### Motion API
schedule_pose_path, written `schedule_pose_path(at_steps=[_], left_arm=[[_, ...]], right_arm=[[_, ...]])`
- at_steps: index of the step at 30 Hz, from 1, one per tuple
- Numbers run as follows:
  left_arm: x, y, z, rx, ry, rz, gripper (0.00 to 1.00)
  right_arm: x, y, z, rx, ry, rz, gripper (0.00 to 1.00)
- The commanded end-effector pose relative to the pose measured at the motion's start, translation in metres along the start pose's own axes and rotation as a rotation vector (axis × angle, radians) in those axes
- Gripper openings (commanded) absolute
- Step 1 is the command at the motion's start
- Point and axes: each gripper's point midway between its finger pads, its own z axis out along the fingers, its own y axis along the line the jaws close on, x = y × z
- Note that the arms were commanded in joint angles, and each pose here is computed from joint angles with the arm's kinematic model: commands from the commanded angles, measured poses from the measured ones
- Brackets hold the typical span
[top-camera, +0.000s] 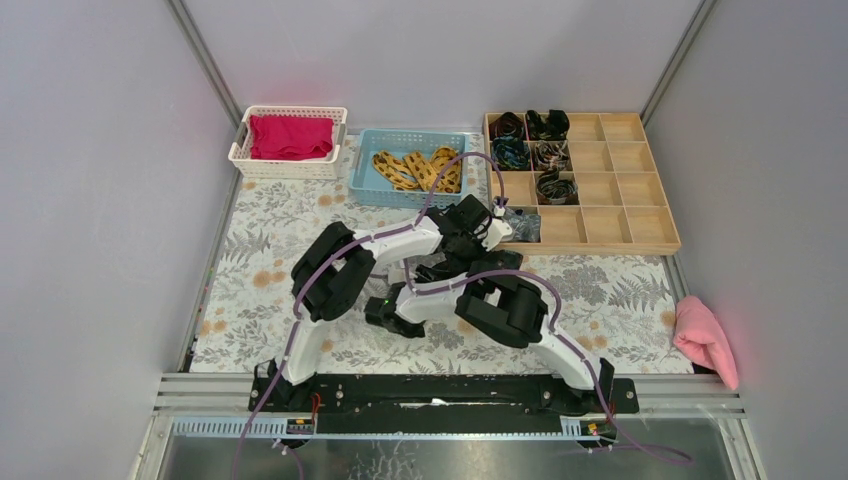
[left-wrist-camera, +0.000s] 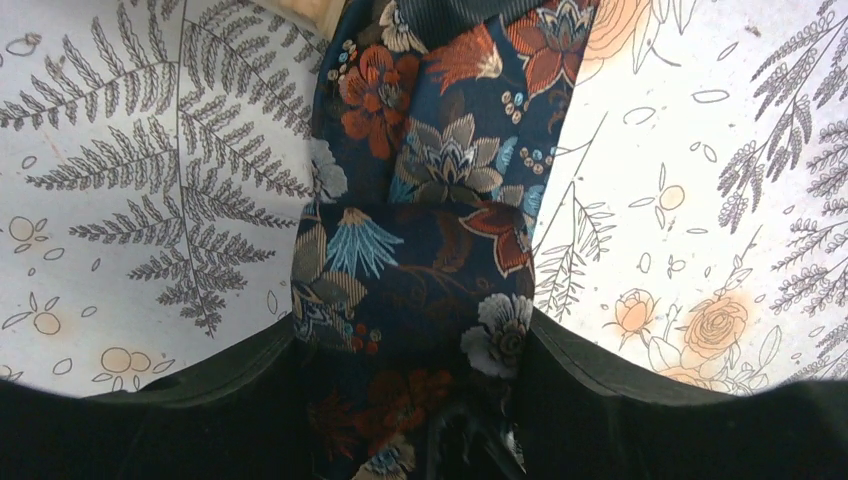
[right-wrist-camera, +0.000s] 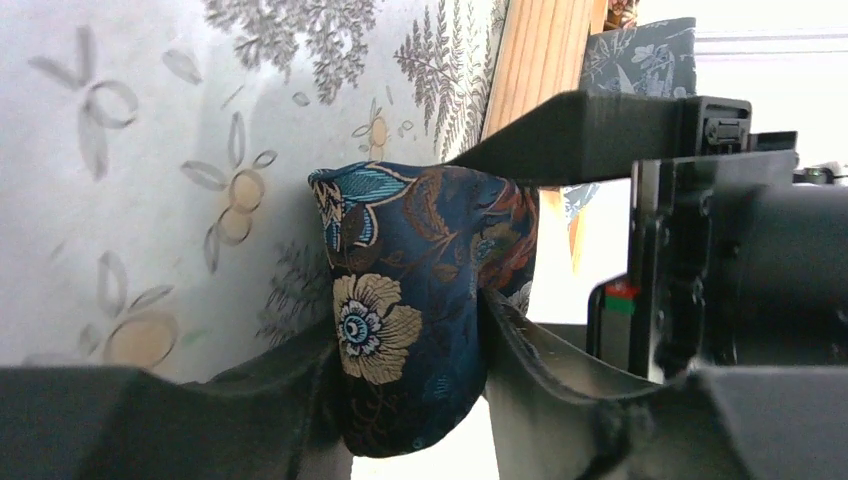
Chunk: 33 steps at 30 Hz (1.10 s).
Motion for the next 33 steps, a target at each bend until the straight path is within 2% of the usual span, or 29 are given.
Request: schedule_pose_path(at_steps=[1,9,14,19,25,29,33], left_arm=[[0.067,-0.008,0.016,0.064,0.203,-0.062,0.67],[0.064,-0.006,0.015,0.059,0.195,-0.063,0.68],[0.029,0.007,0.0,-0.007,0.086,-0.087,0.78],[-0.046,0.033,-0.042,-0.088,-0.135,-0.158,0.86],[-0.119,0.058,-0.119,-0.133,-0.381,-0.244,0.93],[-0.139,0.09,-0.169,-0.236,-0.502,-0.332,0.96],[-0.122,0.134,-0.209,-0.476,-0.554,-0.492,0.96]], right_arm=[[0.018,0.002,0.025,-0.039,0.097,0.021,0.46],[0.016,0.004,0.029,-0.099,0.09,0.078,0.22],[0.008,0.003,0.023,-0.166,0.058,0.151,0.13],[0.006,-0.003,0.015,-0.219,0.044,0.205,0.11],[0.002,0.002,0.006,-0.298,0.031,0.251,0.1],[-0.004,0.006,-0.006,-0.364,0.014,0.3,0.1],[-0.013,0.012,-0.019,-0.479,-0.003,0.379,0.1]])
